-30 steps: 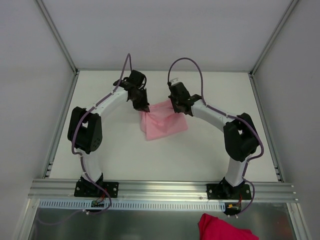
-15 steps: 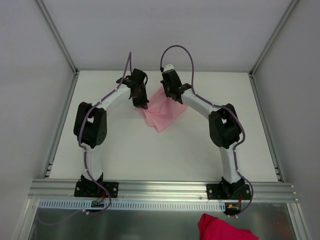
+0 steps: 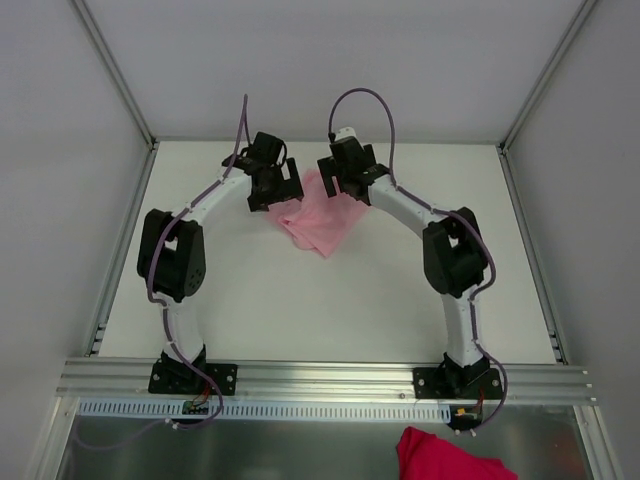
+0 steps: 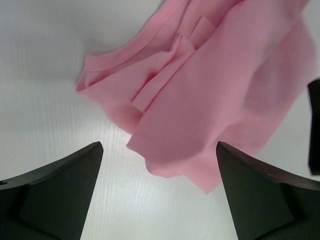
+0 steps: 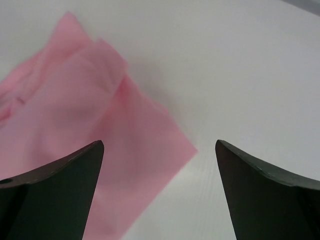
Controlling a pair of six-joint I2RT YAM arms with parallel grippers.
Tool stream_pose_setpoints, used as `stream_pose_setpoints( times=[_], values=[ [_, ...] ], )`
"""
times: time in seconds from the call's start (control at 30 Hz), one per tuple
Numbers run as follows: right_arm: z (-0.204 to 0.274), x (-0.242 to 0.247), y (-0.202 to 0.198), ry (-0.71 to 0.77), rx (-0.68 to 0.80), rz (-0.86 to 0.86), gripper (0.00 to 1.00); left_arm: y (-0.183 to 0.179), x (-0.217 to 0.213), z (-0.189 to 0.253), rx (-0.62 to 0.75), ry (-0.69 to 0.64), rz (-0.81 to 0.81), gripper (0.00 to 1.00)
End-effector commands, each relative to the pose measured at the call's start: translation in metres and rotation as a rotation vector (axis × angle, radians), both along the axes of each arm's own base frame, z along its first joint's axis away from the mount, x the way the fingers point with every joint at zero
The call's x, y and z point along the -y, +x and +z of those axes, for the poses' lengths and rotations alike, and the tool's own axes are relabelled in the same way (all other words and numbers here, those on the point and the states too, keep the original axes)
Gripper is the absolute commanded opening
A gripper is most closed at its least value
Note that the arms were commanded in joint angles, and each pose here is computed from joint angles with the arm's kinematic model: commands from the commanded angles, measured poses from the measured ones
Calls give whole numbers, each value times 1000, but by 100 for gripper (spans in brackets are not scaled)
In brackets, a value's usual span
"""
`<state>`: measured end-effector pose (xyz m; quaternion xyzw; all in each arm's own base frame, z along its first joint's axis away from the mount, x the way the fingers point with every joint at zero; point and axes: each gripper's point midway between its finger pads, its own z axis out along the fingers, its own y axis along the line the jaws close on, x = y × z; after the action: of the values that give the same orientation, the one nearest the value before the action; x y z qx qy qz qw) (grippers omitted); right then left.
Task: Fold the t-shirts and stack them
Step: Fold the long partially folded tshirt into a neat square
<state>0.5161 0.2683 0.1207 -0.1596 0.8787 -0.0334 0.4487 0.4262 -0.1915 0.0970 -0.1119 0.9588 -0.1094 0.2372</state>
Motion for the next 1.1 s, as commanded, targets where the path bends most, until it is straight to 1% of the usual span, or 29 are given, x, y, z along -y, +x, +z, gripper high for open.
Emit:
stream_pose_setpoints(
  times=[0.0, 0.03, 0.07, 0.1, 0.13, 0.17, 0.2, 0.23, 0.27, 0.3, 0.33, 0.4, 0.43, 0.5, 0.53, 0.57, 0.63, 0.67, 0.7, 0.9, 0.93, 0.97, 1.0, 1.07],
  values=[
    [107, 35, -29, 97, 161, -91, 99, 20, 8, 72, 206, -98, 12, 99],
    [112, 43, -37, 101, 164, -109, 98, 20, 10, 81, 225, -116, 11, 99],
    [105, 55, -52, 81, 130, -125, 97, 21, 12, 86, 240, -127, 7, 99],
    [112, 58, -61, 93, 129, -122, 94, 24, 13, 92, 262, -142, 3, 99],
    [135, 66, -77, 112, 154, -121, 93, 25, 15, 98, 279, -149, -6, 99],
    [128, 74, -89, 96, 135, -124, 92, 28, 21, 105, 294, -173, -27, 99],
    [134, 80, -97, 100, 139, -126, 92, 32, 24, 103, 292, -174, -35, 99],
    [151, 90, -112, 116, 155, -127, 92, 34, 29, 105, 293, -184, -65, 99],
    [155, 95, -121, 117, 156, -128, 91, 42, 34, 117, 317, -197, -82, 99],
    [158, 100, -130, 116, 151, -129, 91, 47, 38, 102, 288, -188, -107, 99],
    [172, 109, -144, 129, 160, -128, 91, 50, 45, 100, 279, -212, -137, 99],
    [186, 116, -160, 157, 168, -119, 90, 60, 53, 88, 260, -210, -162, 99],
    [199, 123, -176, 180, 178, -110, 89, 63, 56, 85, 257, -218, -174, 99],
    [201, 128, -194, 191, 154, -88, 85, 72, 58, 71, 237, -218, -180, 99],
    [209, 133, -205, 208, 166, -83, 83, 76, 62, 75, 244, -230, -193, 99],
    [209, 135, -212, 209, 157, -78, 83, 79, 63, 63, 224, -218, -202, 99],
    [200, 141, -227, 203, 110, -77, 83, 83, 60, 57, 212, -206, -199, 99],
    [202, 144, -235, 214, 110, -74, 82, 85, 57, 46, 193, -199, -194, 99],
    [191, 148, -241, 198, 83, -79, 82, 85, 56, 41, 183, -197, -191, 99],
    [176, 167, -266, 207, 64, -117, 82, 83, 47, 16, 128, -161, -191, 98],
    [172, 167, -267, 206, 57, -118, 82, 82, 46, 13, 121, -156, -193, 95],
    [170, 167, -269, 207, 50, -113, 82, 81, 44, 10, 114, -148, -196, 89],
    [169, 168, -271, 210, 47, -112, 82, 80, 43, 9, 113, -142, -196, 77],
    [166, 167, -272, 212, 41, -105, 82, 78, 41, 5, 101, -132, -196, 62]
  ],
)
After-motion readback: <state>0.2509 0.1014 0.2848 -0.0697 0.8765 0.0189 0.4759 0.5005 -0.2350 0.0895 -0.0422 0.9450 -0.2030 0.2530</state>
